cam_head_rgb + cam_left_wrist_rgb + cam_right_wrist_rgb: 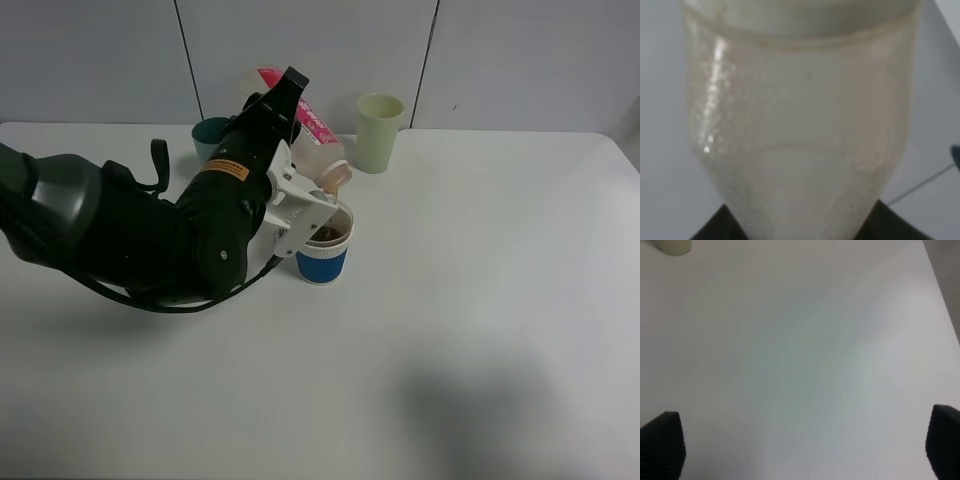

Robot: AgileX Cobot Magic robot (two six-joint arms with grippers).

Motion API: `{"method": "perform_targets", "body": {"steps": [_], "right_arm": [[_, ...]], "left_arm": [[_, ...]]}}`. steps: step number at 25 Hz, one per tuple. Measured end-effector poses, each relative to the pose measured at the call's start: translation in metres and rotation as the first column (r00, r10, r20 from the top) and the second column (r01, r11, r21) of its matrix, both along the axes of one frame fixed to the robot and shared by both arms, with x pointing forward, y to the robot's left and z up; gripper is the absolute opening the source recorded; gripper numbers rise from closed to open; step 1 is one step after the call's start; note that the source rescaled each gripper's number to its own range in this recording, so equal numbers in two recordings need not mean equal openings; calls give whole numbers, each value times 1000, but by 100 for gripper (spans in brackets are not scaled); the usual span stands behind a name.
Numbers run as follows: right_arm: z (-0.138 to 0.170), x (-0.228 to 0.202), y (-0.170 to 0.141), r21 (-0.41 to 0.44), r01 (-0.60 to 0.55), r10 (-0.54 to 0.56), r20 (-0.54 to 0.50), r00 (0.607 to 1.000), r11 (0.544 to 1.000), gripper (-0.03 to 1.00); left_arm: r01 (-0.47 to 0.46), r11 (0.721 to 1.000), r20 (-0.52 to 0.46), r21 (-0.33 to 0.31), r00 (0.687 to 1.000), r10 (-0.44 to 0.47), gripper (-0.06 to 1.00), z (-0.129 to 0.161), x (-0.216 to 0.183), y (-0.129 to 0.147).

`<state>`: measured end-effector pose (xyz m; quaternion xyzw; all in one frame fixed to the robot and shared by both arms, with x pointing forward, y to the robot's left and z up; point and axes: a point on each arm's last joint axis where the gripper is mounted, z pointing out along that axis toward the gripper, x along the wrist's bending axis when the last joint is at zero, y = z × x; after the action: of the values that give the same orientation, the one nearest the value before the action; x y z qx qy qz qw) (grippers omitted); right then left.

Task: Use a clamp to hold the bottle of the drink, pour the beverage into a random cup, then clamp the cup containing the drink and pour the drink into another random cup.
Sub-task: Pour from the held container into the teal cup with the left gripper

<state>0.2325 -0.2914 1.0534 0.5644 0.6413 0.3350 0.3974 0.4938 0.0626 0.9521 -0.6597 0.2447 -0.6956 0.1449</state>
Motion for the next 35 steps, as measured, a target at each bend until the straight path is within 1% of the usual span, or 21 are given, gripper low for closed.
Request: {"method": "perform_targets", "body": {"steps": [6, 10, 14, 17, 20, 23, 25, 27, 28, 30, 31, 32, 33, 35], "right_arm": [[0, 0, 0, 0, 0, 0, 0, 1000, 1000, 89], [0, 0, 0, 0, 0, 0, 0, 1000, 1000, 89], [0, 0, 0, 0, 0, 0, 0, 1000, 1000, 89], [0, 0, 0, 0, 0, 0, 0, 1000, 1000, 89], [0, 0, 0, 0, 0, 0, 0, 1000, 1000, 89], [0, 0, 0, 0, 0, 0, 0, 1000, 1000, 89], [0, 0, 0, 0, 0, 0, 0, 1000, 1000, 89], [0, 0, 0, 0, 0, 0, 0, 1000, 1000, 89], [0, 0, 0, 0, 0, 0, 0, 1000, 1000, 89], [0, 0, 0, 0, 0, 0, 0, 1000, 1000, 89], [0, 0, 0, 0, 0, 0, 0, 1000, 1000, 89], [0, 0, 0, 0, 0, 0, 0, 1000, 1000, 89], [0, 0, 0, 0, 0, 0, 0, 1000, 1000, 89], [0, 0, 0, 0, 0, 0, 0, 1000, 1000, 89]], "left_arm": [[92, 993, 19, 67, 995, -94, 4, -5, -7, -2], [100, 992, 13, 81, 995, -101, 4, -8, -8, 0], [90, 993, 11, 71, 996, -91, 4, -8, -8, 1], [78, 996, 3, 33, 997, -78, 4, -8, -8, 2], [53, 998, -16, -37, 998, -54, 4, -9, -8, 5], [7, 988, -53, -152, 998, -15, 4, -11, -7, 8], [-29, 971, -106, -235, 994, 4, 4, -11, -7, 11], [-68, 935, -170, -349, 985, 8, 4, -8, -8, 13], [-95, 900, -217, -426, 976, 1, 4, -6, -10, 14], [-163, 809, -296, -565, 955, -15, 4, 3, -10, 19], [-194, 761, -328, -619, 944, -27, 4, 7, -10, 22], [-230, 705, -365, -671, 930, -44, 4, 12, -10, 25], [-269, 636, -393, -724, 917, -59, 4, 18, -9, 29], [-347, 496, -456, -796, 883, -113, 4, 28, -6, 39]]}}
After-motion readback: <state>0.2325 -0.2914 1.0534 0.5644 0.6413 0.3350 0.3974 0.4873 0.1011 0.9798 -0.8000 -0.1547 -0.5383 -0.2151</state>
